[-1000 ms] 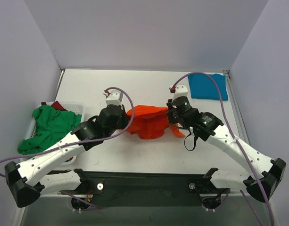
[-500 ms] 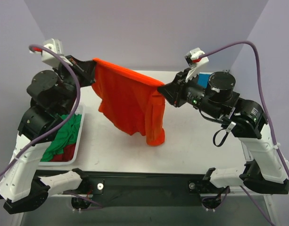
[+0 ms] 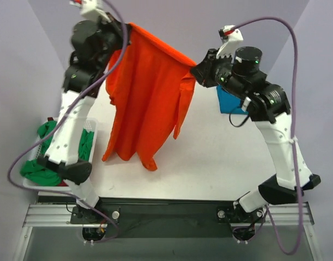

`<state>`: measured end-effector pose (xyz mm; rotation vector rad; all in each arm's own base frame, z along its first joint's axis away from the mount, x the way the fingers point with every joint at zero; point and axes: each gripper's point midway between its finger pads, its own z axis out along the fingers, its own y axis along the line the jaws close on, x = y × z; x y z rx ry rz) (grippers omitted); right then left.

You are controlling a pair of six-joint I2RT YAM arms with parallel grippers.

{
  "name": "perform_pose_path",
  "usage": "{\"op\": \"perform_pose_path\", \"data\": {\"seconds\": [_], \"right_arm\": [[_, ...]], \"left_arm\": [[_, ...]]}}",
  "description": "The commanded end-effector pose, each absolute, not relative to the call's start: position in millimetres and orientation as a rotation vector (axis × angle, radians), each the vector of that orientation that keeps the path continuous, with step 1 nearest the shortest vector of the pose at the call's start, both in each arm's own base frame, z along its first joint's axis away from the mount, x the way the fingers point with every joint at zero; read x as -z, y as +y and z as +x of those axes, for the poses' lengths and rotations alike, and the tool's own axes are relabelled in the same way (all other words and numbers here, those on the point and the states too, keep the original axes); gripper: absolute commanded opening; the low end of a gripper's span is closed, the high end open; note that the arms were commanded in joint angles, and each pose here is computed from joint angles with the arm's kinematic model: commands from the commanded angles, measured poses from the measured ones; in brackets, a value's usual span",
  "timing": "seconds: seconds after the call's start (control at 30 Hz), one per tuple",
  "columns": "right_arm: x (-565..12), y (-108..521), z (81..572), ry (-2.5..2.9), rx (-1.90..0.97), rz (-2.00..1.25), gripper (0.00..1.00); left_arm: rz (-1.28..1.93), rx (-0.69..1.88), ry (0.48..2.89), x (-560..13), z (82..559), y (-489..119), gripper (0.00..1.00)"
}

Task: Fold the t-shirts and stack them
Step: Flatten out the tshirt

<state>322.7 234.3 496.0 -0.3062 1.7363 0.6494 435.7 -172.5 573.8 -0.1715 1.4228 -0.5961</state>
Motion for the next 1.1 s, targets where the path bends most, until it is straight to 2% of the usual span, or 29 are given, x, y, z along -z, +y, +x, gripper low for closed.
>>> {"op": "perform_pose_path", "data": {"seconds": [0.0, 0.03, 0.1, 0.13, 0.17, 0.2, 0.27, 0.3, 0.33, 0.37, 0.4, 0.5, 0.53, 0.6, 0.67, 0.7, 0.73, 0.77, 0.8, 0.83, 0.87, 0.9, 1.07], "right_arm": [[-413.4, 196.5, 382.0, 1.976, -0.579, -0.129, 0.00], [-397.8, 186.8, 392.4, 2.010, -0.557, -0.082, 0.00], [-340.8, 163.9, 411.2, 2.135, -0.493, 0.036, 0.00], [-316.3, 140.3, 419.3, 2.184, -0.471, 0.150, 0.00], [-296.1, 129.7, 423.9, 2.215, -0.464, 0.216, 0.00], [-245.5, 120.0, 414.8, 2.326, -0.442, 0.276, 0.00], [-210.1, 94.7, 414.6, 2.358, -0.436, 0.413, 0.00], [-165.3, 84.6, 396.6, 2.446, -0.409, 0.481, 0.00], [-156.4, 74.5, 398.6, 2.427, -0.425, 0.548, 0.00], [-144.0, 67.7, 392.0, 2.437, -0.418, 0.590, 0.00], [-134.6, 61.5, 388.1, 2.439, -0.415, 0.629, 0.00], [-114.0, 38.3, 374.8, 2.437, -0.413, 0.754, 0.00], [-107.8, 35.2, 367.4, 2.449, -0.420, 0.776, 0.00], [-119.6, 29.5, 360.5, 2.409, -0.408, 0.766, 0.00], [-132.2, 31.3, 351.7, 2.379, -0.414, 0.726, 0.00], [-137.5, 32.5, 348.8, 2.368, -0.418, 0.708, 0.00], [-141.2, 32.9, 345.8, 2.360, -0.424, 0.703, 0.00], [-149.5, 33.7, 342.3, 2.341, -0.432, 0.686, 0.00], [-153.4, 34.2, 339.9, 2.334, -0.432, 0.675, 0.00], [-156.0, 34.8, 337.1, 2.332, -0.437, 0.673, 0.00], [-163.3, 35.9, 335.5, 2.312, -0.447, 0.660, 0.00], [-169.2, 37.4, 335.2, 2.301, -0.457, 0.648, 0.00], [-193.4, 44.3, 330.7, 2.281, -0.465, 0.578, 0.00]], "left_arm": [[-0.192, 0.626, 1.528, -507.3, 516.8, -197.0, 0.00], [-0.170, 0.649, 1.626, -456.0, 549.0, -220.8, 0.00], [-0.151, 0.707, 1.681, -424.6, 569.5, -248.2, 0.00], [-0.109, 0.735, 1.801, -359.7, 588.4, -282.3, 0.00], [-0.093, 0.771, 1.795, -358.6, 591.4, -295.6, 0.00], [-0.083, 0.775, 1.910, -298.5, 601.2, -313.9, 0.00], [-0.060, 0.841, 1.991, -260.5, 594.6, -341.6, 0.00], [-0.061, 0.844, 2.047, -229.8, 593.9, -347.7, 0.00], [-0.041, 0.869, 2.073, -217.9, 586.6, -357.6, 0.02], [-0.038, 0.875, 2.073, -213.1, 585.2, -361.0, 0.24], [-0.042, 0.868, 2.104, -204.2, 578.2, -360.7, 0.35], [-0.023, 0.875, 2.119, -221.7, 557.9, -360.4, 0.65], [-0.033, 0.839, 2.122, -228.6, 552.7, -354.7, 0.67], [-0.048, 0.777, 2.154, -233.4, 531.8, -346.5, 0.70], [-0.154, 0.637, 2.169, -238.9, 502.9, -311.7, 0.70], [-0.190, 0.624, 2.110, -275.6, 482.9, -294.5, 0.70], [-0.279, 0.547, 2.111, -268.5, 473.7, -274.5, 0.66], [-0.327, 0.468, 2.188, -230.7, 452.3, -256.6, 0.65], [-0.362, 0.483, 2.144, -248.6, 430.9, -241.6, 0.65], [-0.409, 0.470, 2.142, -241.7, 416.9, -231.7, 0.65], [-0.435, 0.389, 2.220, -197.0, 391.0, -216.3, 0.62], [-0.446, 0.407, 2.178, -210.8, 372.9, -208.4, 0.61], [-0.464, 0.289, 2.267, -144.1, 295.0, -184.3, 0.54]]}}
